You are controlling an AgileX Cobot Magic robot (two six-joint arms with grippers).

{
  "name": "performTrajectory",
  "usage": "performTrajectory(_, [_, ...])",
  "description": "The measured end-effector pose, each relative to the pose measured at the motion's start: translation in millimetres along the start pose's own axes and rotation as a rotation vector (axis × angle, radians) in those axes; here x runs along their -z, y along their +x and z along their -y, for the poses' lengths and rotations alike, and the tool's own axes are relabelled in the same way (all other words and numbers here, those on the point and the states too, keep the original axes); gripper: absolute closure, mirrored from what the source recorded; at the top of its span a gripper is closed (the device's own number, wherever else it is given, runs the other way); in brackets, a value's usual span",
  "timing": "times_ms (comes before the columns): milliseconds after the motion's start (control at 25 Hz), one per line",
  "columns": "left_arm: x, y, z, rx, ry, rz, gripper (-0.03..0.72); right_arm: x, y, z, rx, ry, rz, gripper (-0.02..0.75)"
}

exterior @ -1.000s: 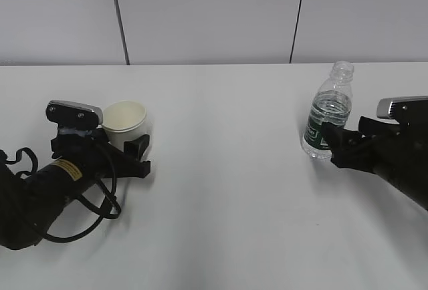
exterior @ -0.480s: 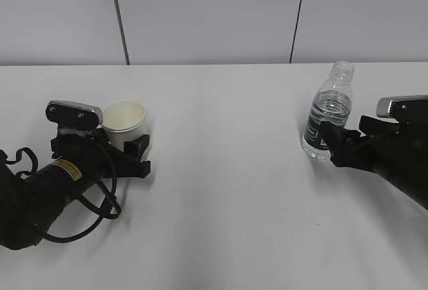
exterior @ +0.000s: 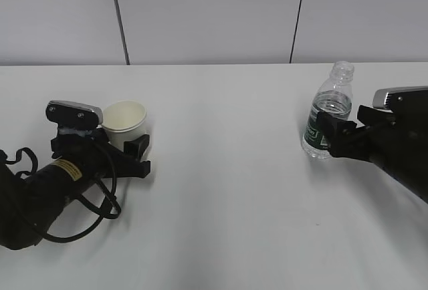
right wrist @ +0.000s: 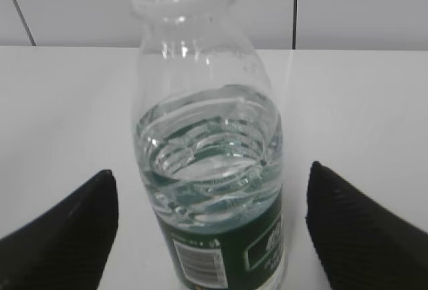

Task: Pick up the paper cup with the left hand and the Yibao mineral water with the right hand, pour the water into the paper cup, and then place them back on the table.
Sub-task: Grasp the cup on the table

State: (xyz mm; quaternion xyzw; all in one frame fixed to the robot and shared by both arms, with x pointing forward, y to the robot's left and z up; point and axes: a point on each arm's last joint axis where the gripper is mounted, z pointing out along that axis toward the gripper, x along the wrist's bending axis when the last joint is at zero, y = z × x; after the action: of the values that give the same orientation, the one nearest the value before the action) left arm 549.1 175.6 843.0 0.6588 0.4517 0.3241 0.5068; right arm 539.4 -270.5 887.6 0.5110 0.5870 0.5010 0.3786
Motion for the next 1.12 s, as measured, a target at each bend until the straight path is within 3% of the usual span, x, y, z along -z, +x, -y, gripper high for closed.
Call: performTrajectory(1120, [0,0.0,0,0.000,0.000,0.000,0.219,-35,-5,18,0.029,0.015,-0.008,0.092])
